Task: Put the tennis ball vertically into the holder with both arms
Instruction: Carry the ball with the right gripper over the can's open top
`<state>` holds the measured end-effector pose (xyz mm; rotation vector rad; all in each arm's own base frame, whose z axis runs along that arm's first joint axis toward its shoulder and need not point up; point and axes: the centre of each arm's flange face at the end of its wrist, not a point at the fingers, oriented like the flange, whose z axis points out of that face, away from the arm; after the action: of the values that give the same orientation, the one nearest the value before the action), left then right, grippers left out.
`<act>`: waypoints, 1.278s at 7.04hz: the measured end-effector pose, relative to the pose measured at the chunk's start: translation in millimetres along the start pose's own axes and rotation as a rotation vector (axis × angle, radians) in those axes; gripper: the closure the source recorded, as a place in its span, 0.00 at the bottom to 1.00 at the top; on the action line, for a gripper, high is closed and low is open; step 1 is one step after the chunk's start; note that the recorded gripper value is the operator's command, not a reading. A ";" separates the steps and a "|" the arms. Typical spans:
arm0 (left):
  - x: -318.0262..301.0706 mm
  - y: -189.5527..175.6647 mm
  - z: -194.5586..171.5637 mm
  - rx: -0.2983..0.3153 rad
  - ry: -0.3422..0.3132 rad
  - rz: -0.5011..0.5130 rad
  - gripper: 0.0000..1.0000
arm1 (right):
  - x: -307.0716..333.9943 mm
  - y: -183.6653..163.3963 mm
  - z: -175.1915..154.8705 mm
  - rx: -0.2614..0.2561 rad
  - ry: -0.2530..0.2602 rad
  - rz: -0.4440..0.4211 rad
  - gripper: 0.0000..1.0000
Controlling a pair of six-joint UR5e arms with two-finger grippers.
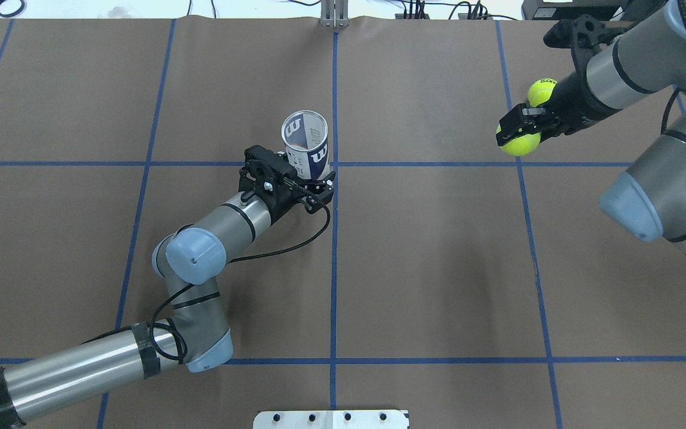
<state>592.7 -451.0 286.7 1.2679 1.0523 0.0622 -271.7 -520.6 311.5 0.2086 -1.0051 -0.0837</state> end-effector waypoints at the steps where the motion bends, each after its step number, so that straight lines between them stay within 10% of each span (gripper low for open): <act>1: -0.2 0.7 0.9 -0.001 -0.001 0.001 0.02 | -1.7 -0.5 -1.0 0.002 -0.002 -0.002 1.00; 9: -2.2 5.2 3.1 -0.010 -0.005 0.002 0.20 | -146.9 -40.3 -57.5 -0.008 -0.118 0.062 1.00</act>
<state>596.0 -452.6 291.9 1.2596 1.0452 0.0653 -300.7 -527.9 151.5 0.1668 -1.1282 -0.0439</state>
